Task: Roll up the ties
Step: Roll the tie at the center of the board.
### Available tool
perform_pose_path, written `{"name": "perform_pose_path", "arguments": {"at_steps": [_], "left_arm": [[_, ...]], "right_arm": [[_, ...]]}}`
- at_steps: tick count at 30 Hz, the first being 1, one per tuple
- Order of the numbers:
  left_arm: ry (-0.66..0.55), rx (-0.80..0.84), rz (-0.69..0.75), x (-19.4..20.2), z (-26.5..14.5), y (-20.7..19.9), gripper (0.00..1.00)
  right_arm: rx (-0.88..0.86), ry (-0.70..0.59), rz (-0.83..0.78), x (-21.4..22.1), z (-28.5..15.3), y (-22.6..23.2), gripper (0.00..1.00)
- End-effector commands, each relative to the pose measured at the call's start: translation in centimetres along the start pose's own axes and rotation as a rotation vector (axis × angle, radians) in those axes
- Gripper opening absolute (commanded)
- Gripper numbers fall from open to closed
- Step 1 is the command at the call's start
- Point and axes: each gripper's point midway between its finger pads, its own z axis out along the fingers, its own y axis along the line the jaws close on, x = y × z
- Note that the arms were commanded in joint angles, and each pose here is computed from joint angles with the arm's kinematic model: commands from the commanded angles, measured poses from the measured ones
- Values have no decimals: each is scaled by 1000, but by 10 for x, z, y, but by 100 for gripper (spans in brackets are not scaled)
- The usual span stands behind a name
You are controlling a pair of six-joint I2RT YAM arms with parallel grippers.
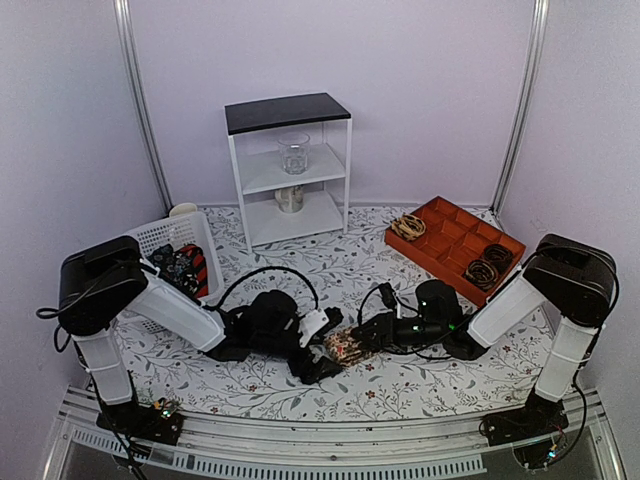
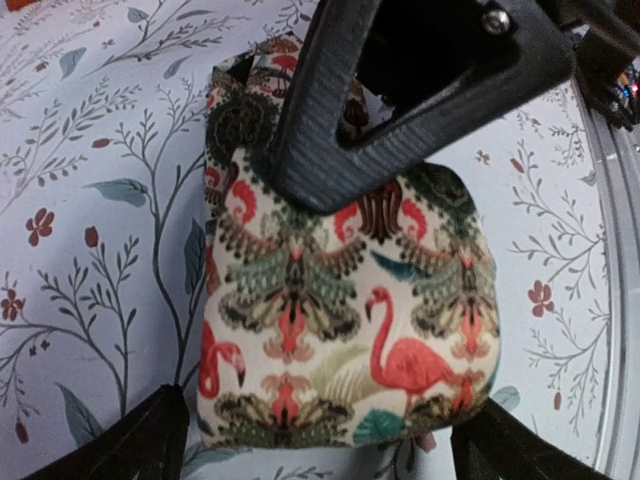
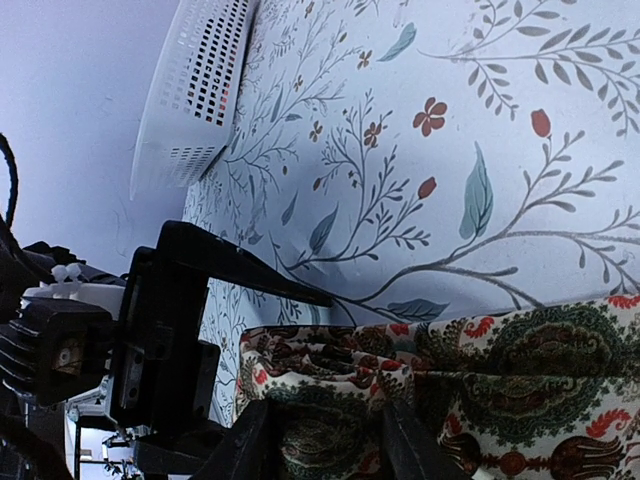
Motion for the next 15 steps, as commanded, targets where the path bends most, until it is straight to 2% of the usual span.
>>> {"name": "perform_pose_path", "arguments": {"at_steps": [1, 6, 12, 13, 15], "left_arm": [[-38, 31, 40, -16, 10, -6, 93], [-23, 54, 72, -14, 19, -7, 92], [-1, 80, 97, -13, 24, -9, 78], [-1, 82, 106, -13, 23, -10, 71], [-1, 72, 113, -13, 21, -8, 49]], "right_arm": [[-15, 1, -3, -2, 4, 4, 37], [-11, 1, -8, -1, 4, 3, 37], [-6, 2, -13, -2, 5, 3, 37], [-6, 3, -17, -2, 5, 3, 37], [-2, 4, -20, -3, 6, 2, 35]]}}
